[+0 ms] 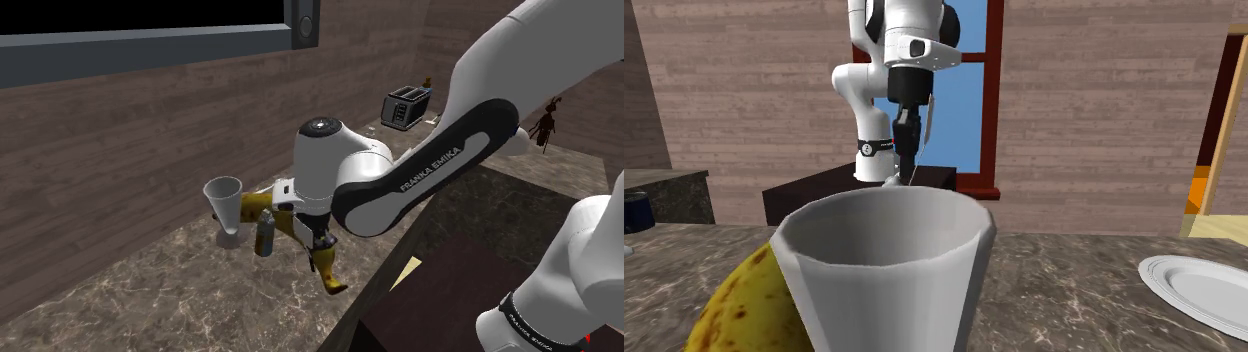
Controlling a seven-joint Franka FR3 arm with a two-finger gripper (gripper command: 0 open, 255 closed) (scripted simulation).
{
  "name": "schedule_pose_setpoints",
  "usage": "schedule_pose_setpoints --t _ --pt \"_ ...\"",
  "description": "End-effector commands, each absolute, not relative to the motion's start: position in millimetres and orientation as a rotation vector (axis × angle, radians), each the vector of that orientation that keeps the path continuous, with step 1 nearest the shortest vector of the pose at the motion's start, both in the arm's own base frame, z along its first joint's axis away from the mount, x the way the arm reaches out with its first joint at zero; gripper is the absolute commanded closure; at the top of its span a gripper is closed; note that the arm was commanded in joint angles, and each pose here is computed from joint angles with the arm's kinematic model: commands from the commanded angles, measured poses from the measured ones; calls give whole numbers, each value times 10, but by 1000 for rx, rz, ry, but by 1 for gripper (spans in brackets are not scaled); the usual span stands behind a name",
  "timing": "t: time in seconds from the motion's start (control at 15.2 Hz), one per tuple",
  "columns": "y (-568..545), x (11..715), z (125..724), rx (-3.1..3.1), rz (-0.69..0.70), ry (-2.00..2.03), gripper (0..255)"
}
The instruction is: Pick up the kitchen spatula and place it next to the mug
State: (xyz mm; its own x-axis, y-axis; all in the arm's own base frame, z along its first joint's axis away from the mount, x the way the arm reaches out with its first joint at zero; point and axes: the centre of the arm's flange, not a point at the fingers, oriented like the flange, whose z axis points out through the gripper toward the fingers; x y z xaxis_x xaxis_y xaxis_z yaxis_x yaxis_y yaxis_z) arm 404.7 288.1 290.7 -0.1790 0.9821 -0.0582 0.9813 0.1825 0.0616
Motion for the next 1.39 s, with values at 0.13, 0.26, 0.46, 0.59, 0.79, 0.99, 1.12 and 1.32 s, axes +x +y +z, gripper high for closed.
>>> schedule_pose_setpoints --t 0.13,0.26,0.46,0.59,0.79,0.99,1.12,1.32 --pt "2328 4044 2890 1956 15 2350 255" --pt "2064 4042 2890 1956 15 2350 255" --pt "1668 4041 2890 1956 15 2350 255" --pt "1404 4040 2891 1956 15 2350 255" --pt "1008 4038 2891 1956 15 2350 255" --pt "612 4036 2891 1956 15 2350 255" --pt "348 4035 2892 1956 15 2350 255" --pt "-48 4033 2892 1956 15 2350 255"
